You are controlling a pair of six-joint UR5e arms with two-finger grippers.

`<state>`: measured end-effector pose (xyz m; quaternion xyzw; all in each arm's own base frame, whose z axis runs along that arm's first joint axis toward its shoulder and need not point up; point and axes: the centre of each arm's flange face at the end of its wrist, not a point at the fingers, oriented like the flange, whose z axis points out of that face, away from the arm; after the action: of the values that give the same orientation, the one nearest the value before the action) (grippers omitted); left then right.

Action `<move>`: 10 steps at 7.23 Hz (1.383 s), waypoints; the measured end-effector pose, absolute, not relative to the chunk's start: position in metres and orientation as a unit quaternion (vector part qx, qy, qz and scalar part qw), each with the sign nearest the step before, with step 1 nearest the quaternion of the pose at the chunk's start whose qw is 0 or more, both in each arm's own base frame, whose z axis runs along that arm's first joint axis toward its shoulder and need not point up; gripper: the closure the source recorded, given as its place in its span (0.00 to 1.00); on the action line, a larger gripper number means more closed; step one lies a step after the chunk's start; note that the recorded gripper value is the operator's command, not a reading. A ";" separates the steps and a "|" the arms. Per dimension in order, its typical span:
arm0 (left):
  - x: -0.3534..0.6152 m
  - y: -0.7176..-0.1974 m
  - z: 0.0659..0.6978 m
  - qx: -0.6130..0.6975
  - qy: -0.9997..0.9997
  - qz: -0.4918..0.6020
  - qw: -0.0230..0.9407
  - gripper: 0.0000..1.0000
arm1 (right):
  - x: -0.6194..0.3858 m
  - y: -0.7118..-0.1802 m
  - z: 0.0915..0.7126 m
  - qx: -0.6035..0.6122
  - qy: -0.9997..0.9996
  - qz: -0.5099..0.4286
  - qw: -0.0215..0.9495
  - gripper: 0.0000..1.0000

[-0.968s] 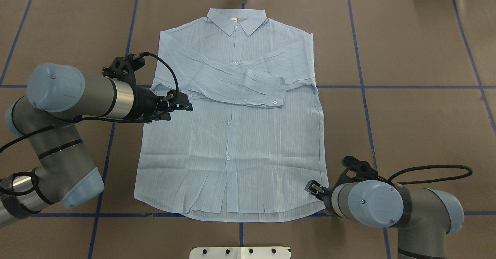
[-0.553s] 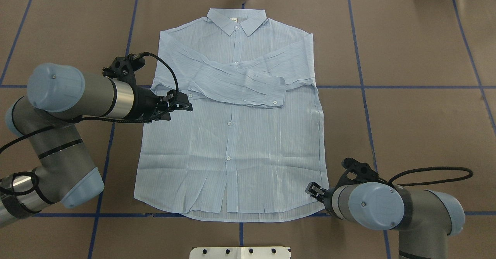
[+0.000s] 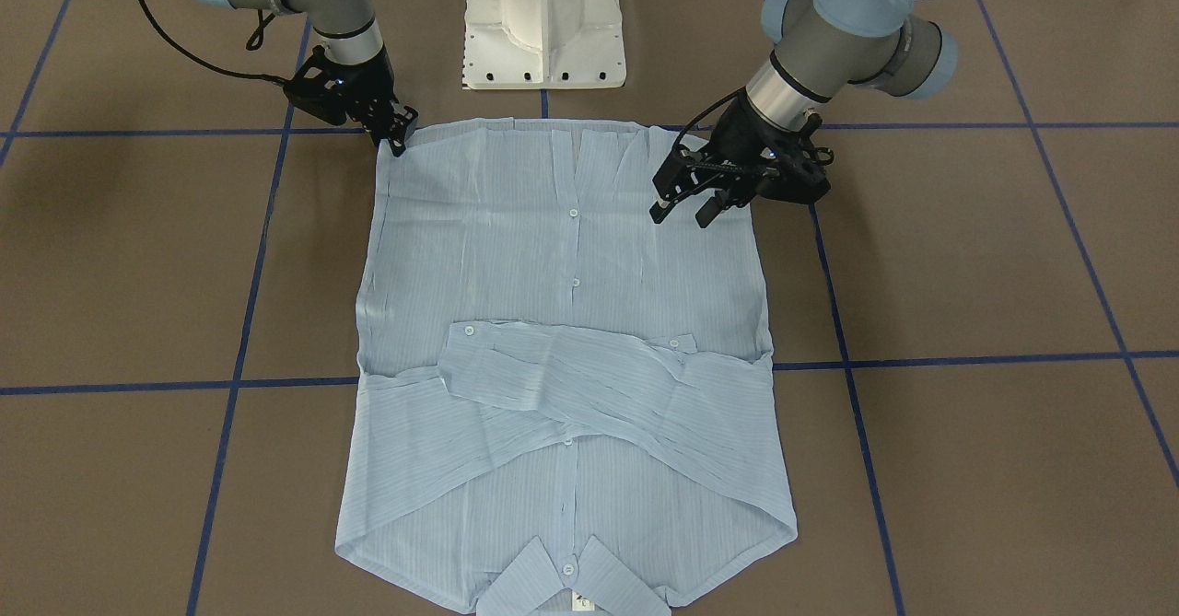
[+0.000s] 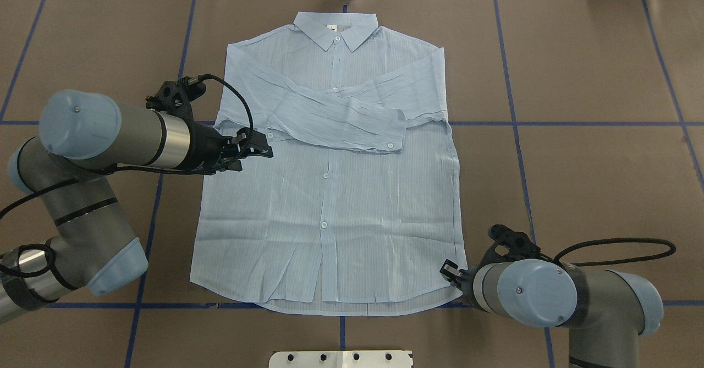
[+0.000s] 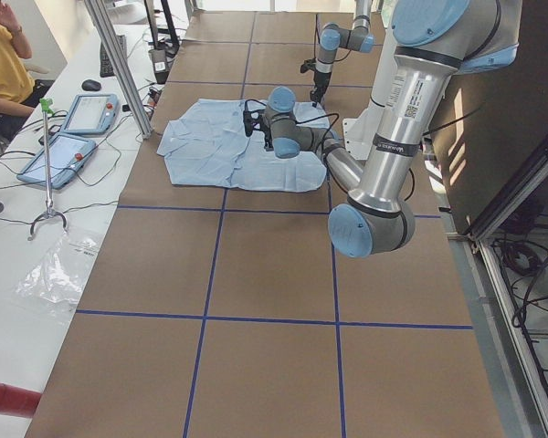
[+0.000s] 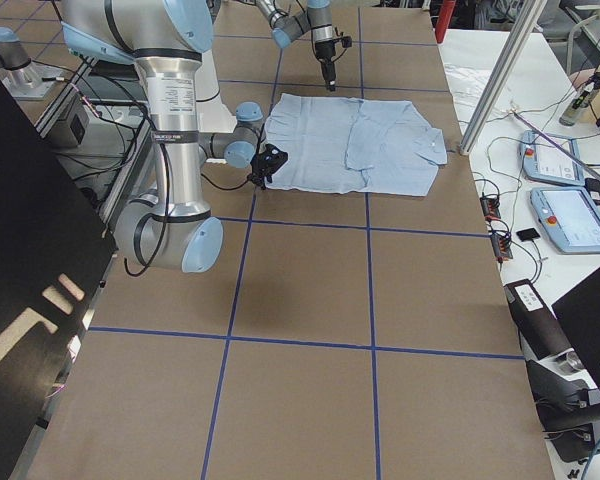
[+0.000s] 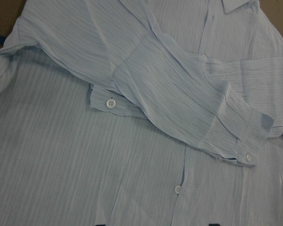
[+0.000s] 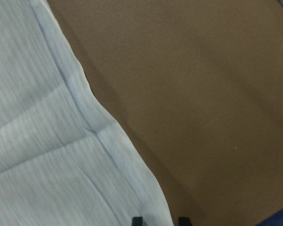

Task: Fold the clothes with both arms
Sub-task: 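Lower both grippers and pinch the two hem corners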

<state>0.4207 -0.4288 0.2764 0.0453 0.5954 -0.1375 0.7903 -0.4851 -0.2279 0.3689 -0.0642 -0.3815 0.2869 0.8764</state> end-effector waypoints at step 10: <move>0.399 -0.338 0.368 0.036 0.472 -0.178 0.863 0.21 | -0.475 -0.221 0.355 -0.064 -0.362 0.286 0.885 1.00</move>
<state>0.3987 -0.3376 0.3682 0.0362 0.4722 -0.1783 0.8625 -0.4749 -0.2212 0.3554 -0.0644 -0.3616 0.2859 0.8851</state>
